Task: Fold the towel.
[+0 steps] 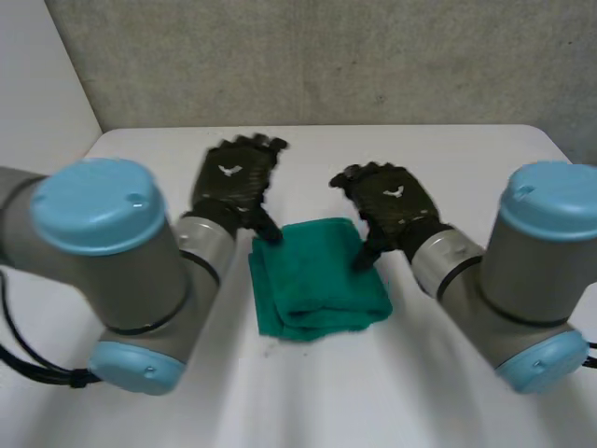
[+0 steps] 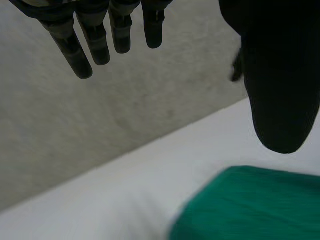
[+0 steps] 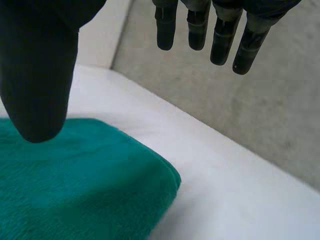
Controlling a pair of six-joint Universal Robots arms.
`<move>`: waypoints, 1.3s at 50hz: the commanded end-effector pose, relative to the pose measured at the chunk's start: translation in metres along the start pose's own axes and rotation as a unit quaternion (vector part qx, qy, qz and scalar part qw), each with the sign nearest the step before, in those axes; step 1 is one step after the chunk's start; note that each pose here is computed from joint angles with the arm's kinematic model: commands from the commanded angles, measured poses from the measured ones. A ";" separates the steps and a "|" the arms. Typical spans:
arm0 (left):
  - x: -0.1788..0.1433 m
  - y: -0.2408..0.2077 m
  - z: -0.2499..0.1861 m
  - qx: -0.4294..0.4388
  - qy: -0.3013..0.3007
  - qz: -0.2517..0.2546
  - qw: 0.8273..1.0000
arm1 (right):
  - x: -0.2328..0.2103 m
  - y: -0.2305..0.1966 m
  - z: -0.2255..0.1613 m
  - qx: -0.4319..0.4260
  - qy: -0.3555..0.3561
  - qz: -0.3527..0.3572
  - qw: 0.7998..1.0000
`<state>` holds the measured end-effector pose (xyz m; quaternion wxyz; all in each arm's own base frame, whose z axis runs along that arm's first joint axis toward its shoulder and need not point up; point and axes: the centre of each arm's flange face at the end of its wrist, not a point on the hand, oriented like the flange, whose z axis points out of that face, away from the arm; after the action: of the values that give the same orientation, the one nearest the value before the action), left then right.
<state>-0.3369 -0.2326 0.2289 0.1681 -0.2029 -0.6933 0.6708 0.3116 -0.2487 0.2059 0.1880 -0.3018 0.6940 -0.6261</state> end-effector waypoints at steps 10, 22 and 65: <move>0.029 0.090 0.012 -0.153 0.019 -0.047 0.987 | 0.029 0.041 0.022 -0.113 0.013 0.083 0.990; -0.006 0.117 0.000 -0.224 -0.030 0.040 0.973 | 0.001 0.058 0.031 -0.159 -0.031 0.058 0.985; -0.089 -0.135 -0.049 0.042 -0.091 -0.040 0.994 | 0.090 -0.130 -0.049 0.090 0.221 -0.017 0.971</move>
<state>-0.2651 -0.2385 0.3468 0.1263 -0.1377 -0.6954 0.6939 0.2448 -0.2844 0.3379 0.0453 -0.1520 0.6604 -0.7339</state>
